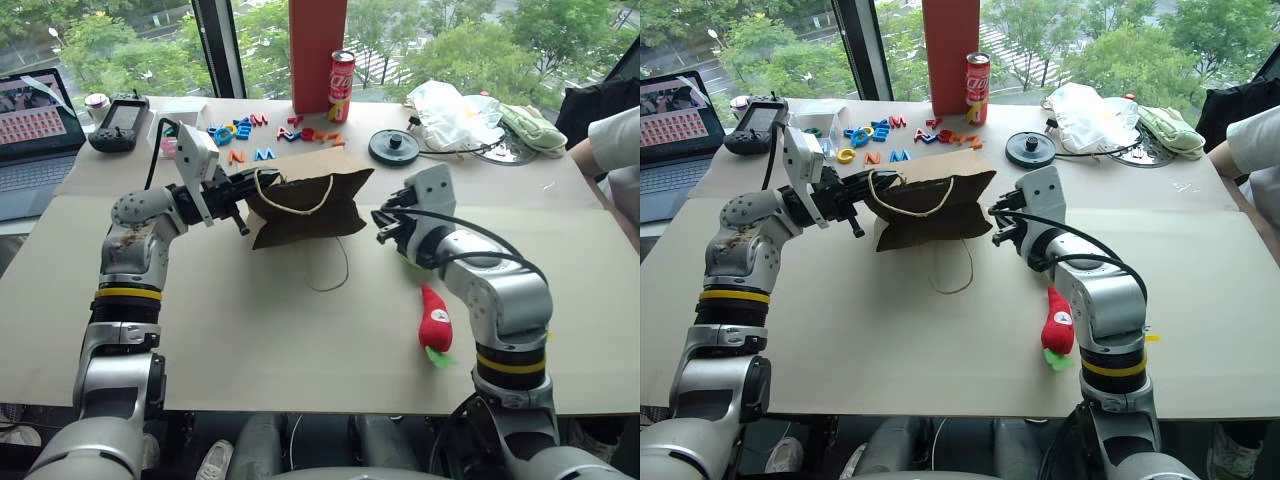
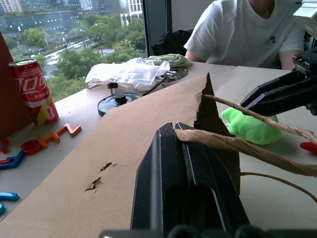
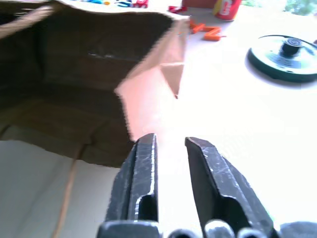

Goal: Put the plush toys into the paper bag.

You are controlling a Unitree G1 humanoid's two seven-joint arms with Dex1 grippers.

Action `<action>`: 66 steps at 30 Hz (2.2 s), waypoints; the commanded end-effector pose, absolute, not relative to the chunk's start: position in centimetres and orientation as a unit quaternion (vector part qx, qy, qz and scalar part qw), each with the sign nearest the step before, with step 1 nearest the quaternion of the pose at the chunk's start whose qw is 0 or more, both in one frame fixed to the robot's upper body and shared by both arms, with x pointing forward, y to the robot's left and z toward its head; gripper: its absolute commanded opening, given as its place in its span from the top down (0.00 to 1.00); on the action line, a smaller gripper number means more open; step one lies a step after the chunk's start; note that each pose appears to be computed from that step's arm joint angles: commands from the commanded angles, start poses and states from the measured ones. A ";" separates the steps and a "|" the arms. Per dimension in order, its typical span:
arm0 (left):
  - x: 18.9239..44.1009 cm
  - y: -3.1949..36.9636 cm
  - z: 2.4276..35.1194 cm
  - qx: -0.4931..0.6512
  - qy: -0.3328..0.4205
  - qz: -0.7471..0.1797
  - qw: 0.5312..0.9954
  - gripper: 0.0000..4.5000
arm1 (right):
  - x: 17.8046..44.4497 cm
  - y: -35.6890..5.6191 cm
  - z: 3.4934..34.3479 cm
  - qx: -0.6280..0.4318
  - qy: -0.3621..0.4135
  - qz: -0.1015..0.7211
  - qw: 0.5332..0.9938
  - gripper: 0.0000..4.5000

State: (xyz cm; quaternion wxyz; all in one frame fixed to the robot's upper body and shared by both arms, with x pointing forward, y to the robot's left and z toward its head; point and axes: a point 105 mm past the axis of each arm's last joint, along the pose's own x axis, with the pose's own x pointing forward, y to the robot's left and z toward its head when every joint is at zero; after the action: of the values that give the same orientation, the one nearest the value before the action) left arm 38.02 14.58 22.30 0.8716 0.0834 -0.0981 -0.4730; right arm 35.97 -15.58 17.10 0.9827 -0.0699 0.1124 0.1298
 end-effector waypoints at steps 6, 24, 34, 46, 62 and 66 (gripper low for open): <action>37.9 14.3 24.5 0.090 -0.129 -0.473 0.867 1.00 | 36.5 -19.8 12.1 -0.094 0.197 0.037 0.975 0.00; 37.9 14.3 24.4 0.091 -0.129 -0.472 0.867 1.00 | 36.6 -17.9 10.8 -0.068 0.202 0.067 0.975 0.69; 38.0 14.2 24.3 0.087 -0.128 -0.473 0.867 1.00 | 36.3 -18.4 16.3 -0.042 0.115 0.084 0.989 0.69; 38.1 14.1 24.2 0.085 -0.125 -0.475 0.867 1.00 | 30.6 -11.5 22.6 -0.052 0.065 0.338 0.938 0.69; 38.0 13.7 24.7 0.083 -0.127 -0.484 0.862 1.00 | 32.7 -6.0 20.6 -0.069 0.108 0.369 0.920 0.69; 37.9 13.5 24.5 0.083 -0.125 -0.489 0.859 1.00 | 35.2 -5.7 21.0 -0.064 0.104 0.335 0.934 0.69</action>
State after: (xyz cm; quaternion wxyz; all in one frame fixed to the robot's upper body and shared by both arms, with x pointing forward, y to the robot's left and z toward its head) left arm 38.13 13.83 22.95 0.8664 0.0777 -0.1022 -0.4826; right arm 34.30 -5.80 19.52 0.9252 -0.0591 0.1384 0.3485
